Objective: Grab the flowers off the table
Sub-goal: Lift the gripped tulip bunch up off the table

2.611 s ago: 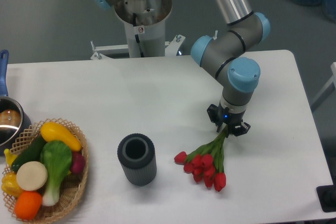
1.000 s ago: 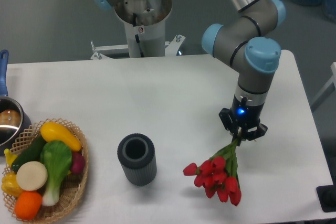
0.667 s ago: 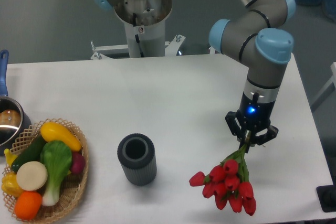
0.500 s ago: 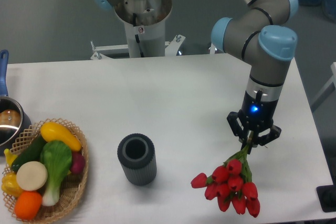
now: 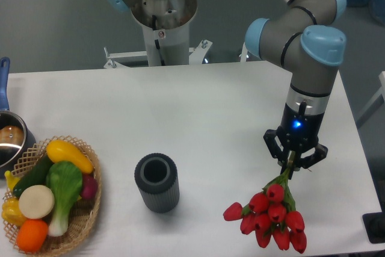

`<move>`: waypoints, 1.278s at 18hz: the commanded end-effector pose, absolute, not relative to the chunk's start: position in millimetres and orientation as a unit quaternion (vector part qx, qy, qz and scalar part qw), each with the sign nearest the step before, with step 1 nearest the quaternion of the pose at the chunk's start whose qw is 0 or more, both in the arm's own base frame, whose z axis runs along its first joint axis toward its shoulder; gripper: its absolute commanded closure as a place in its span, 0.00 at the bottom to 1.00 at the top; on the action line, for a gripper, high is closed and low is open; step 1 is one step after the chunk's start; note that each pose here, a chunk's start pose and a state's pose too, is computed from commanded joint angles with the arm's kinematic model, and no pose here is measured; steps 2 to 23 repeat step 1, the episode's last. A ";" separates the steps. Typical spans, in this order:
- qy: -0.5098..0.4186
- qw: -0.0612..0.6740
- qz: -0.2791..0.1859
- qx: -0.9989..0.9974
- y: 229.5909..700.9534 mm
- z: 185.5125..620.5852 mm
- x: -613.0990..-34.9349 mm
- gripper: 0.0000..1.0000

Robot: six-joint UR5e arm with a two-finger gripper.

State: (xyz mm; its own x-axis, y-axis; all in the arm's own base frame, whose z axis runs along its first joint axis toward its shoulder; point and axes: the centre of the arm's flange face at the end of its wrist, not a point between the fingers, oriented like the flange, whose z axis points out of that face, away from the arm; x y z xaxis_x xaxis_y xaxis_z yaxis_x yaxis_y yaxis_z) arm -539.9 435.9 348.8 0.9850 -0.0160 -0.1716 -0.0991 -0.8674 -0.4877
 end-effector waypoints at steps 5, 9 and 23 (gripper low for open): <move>0.030 0.256 0.081 -0.963 436.0 348.8 -539.8 0.82; 0.030 0.256 0.081 -0.963 436.0 348.8 -539.8 0.82; 0.030 0.256 0.081 -0.963 436.0 348.8 -539.8 0.82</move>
